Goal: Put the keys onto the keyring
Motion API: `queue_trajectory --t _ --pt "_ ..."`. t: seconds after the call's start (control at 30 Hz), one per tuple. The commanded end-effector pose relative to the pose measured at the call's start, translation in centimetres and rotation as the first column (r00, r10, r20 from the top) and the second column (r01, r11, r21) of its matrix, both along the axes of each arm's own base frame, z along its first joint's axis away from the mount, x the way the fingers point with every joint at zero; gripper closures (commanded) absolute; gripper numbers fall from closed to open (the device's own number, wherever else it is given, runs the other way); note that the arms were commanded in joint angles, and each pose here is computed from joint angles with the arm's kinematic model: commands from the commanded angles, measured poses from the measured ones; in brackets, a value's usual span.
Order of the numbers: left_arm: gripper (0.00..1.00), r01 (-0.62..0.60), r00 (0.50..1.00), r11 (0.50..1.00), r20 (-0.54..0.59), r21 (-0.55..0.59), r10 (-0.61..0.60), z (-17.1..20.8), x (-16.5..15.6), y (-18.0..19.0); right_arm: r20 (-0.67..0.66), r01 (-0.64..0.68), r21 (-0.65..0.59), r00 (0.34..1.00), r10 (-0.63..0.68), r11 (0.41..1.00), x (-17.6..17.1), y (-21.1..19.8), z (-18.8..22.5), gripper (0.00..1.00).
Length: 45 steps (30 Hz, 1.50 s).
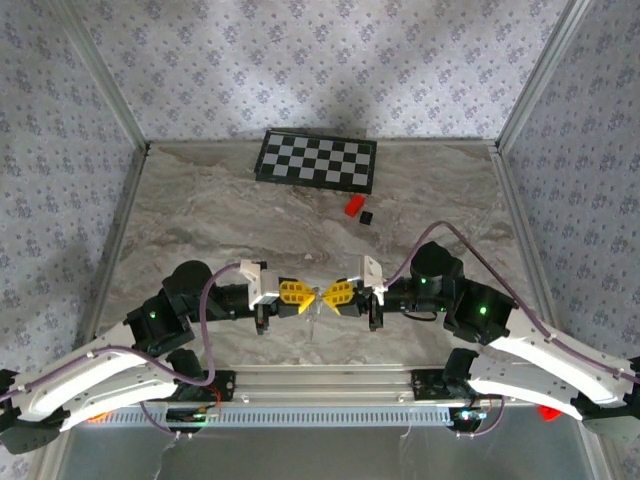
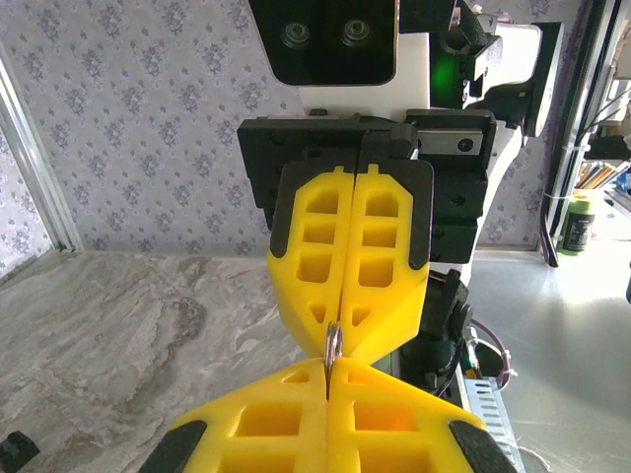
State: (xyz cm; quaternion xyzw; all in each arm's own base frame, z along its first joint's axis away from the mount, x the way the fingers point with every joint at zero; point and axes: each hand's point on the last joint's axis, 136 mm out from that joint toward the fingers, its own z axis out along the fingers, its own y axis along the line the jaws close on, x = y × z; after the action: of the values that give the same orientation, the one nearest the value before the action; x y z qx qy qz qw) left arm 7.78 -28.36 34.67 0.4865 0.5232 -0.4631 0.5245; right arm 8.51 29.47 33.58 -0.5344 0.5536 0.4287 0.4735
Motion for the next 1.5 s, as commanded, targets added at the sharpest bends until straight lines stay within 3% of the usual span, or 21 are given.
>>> queue_trajectory --t 0.0,0.33,0.8,1.03,1.47 --pt "1.00 0.029 0.999 0.998 0.025 -0.060 -0.027 1.9 -0.5 0.1 -0.008 -0.012 -0.023 1.000 0.012 1.000 0.0 0.0 -1.0 0.96" --pt "1.00 0.045 0.999 0.997 0.022 -0.069 -0.043 2.1 -0.7 -0.1 -0.009 -0.016 -0.015 1.000 0.015 1.000 0.1 0.1 -0.9 0.95" --pt "1.00 0.034 0.999 0.996 0.012 -0.083 -0.033 2.2 -0.5 -0.1 0.035 -0.015 0.015 0.999 0.014 1.000 -0.7 -1.5 0.2 0.82" --pt "1.00 0.036 0.999 0.996 0.009 -0.087 -0.036 2.1 -0.5 -0.2 0.069 -0.007 0.055 0.998 0.003 0.998 -0.6 -1.6 1.0 0.65" --pt "1.00 0.055 0.999 0.992 0.005 -0.112 -0.054 2.2 -0.9 0.0 0.093 -0.005 0.095 0.996 -0.004 0.995 0.2 -0.5 2.5 0.67"
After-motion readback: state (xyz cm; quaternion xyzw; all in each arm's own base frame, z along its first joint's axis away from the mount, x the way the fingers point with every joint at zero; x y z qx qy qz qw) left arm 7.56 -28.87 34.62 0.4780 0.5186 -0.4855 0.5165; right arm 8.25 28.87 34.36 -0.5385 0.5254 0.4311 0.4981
